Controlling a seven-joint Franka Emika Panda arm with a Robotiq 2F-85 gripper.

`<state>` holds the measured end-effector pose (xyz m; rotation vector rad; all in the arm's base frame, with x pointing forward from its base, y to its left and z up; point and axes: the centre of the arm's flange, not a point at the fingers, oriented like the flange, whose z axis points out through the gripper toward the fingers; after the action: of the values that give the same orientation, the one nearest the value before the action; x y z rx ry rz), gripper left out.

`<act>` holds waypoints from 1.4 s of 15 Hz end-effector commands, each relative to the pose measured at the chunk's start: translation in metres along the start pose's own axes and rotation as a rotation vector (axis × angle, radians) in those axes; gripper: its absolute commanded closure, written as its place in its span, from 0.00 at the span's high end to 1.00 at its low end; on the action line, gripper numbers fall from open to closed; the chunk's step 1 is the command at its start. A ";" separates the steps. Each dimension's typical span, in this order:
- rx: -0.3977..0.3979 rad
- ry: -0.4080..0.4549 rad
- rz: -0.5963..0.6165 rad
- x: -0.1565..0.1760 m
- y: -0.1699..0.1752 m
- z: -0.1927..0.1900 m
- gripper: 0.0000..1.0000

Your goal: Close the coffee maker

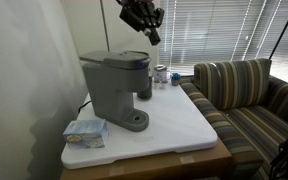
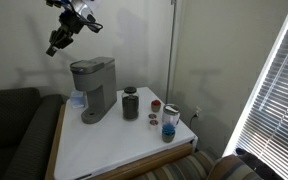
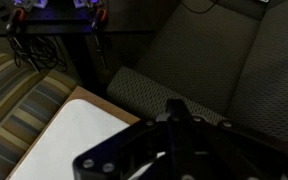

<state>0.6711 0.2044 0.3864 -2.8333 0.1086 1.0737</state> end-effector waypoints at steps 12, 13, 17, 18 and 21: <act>0.003 -0.020 0.065 0.068 0.036 -0.034 0.00; -0.004 -0.021 0.061 0.071 0.036 -0.035 0.00; -0.033 0.017 0.061 0.073 0.029 -0.038 0.00; -0.044 0.035 0.063 0.074 0.026 -0.040 0.00; -0.070 0.099 0.054 0.081 0.019 -0.045 0.00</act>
<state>0.6914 0.1658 0.3506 -2.9101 0.1963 1.0280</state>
